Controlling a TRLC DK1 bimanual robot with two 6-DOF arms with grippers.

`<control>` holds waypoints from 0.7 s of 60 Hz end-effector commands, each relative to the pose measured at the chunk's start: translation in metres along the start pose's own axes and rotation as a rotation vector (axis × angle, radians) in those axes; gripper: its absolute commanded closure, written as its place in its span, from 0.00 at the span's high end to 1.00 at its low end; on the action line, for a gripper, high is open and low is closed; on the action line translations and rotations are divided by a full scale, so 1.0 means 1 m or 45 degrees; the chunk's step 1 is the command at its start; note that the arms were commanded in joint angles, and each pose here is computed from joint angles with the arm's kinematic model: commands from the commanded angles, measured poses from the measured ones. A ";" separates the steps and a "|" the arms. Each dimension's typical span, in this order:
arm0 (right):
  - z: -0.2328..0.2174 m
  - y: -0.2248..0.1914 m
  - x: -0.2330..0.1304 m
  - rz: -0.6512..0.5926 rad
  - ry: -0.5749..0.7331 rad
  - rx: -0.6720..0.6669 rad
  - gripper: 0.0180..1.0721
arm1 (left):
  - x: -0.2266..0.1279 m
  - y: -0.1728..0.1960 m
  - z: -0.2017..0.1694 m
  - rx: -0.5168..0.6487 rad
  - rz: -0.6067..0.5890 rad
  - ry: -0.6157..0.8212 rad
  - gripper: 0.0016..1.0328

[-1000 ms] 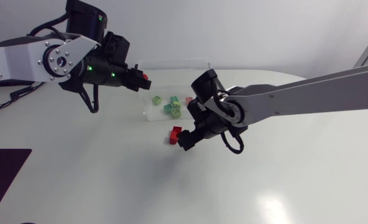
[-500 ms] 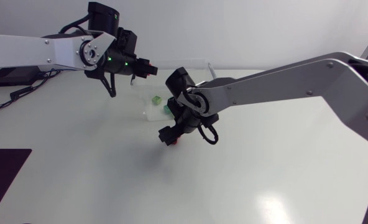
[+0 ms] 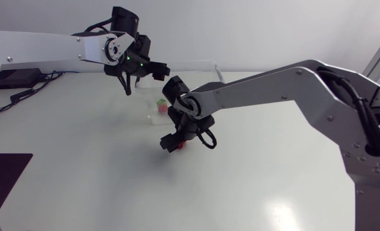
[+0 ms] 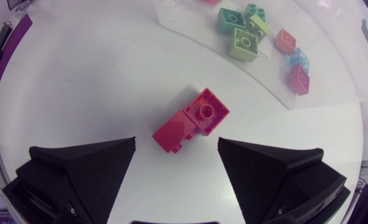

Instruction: Place the duplo bricks in the container

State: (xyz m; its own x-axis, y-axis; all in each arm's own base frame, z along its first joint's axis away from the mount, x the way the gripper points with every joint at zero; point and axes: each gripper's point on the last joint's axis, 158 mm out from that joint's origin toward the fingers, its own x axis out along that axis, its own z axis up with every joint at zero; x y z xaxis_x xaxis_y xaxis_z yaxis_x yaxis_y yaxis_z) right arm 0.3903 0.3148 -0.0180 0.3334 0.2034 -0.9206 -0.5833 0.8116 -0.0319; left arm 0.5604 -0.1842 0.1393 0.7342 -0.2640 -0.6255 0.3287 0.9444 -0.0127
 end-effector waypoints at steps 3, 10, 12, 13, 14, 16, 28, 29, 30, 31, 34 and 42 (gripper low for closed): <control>-0.002 0.004 0.010 -0.004 0.040 0.016 0.82 | -0.002 0.013 0.000 -0.062 0.031 0.013 0.96; -0.002 0.005 0.016 -0.004 0.056 0.021 0.70 | -0.018 0.014 0.001 -0.055 0.034 0.001 0.96; -0.002 0.005 0.018 -0.005 0.058 0.027 0.67 | -0.023 0.015 0.002 -0.054 0.036 -0.003 0.96; -0.002 0.006 0.018 -0.004 0.058 0.025 0.66 | -0.025 0.015 0.003 -0.055 0.037 -0.007 0.96; -0.001 0.005 0.018 -0.006 0.055 0.027 0.65 | -0.028 0.016 0.002 -0.054 0.039 -0.009 0.96; -0.001 0.006 0.019 -0.005 0.058 0.027 0.62 | -0.033 0.016 0.004 -0.052 0.039 -0.016 0.96; -0.001 0.008 0.022 -0.004 0.075 0.030 0.39 | -0.076 0.018 0.014 -0.050 0.047 -0.083 0.96; -0.002 0.009 0.023 -0.004 0.079 0.030 0.36 | -0.079 0.018 0.015 -0.048 0.045 -0.087 0.96; -0.003 0.010 0.024 -0.003 0.081 0.030 0.33 | -0.082 0.017 0.015 -0.047 0.046 -0.091 0.96; -0.004 0.010 0.023 -0.003 0.079 0.030 0.31 | -0.085 0.017 0.016 -0.046 0.046 -0.096 0.96; -0.006 0.012 0.022 -0.001 0.075 0.025 0.30 | -0.093 0.016 0.018 -0.046 0.046 -0.110 0.96; -0.009 0.010 0.008 -0.009 0.046 0.025 0.28 | -0.113 0.014 0.023 -0.042 0.041 -0.141 0.96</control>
State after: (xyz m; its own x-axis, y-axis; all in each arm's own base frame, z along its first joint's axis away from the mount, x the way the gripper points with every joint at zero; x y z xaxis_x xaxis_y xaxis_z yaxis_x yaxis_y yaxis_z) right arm 0.3925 0.3269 -0.0309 0.3146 0.1905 -0.9299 -0.5798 0.8142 -0.0294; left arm 0.5069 -0.1514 0.2253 0.8066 -0.2572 -0.5322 0.2961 0.9551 -0.0128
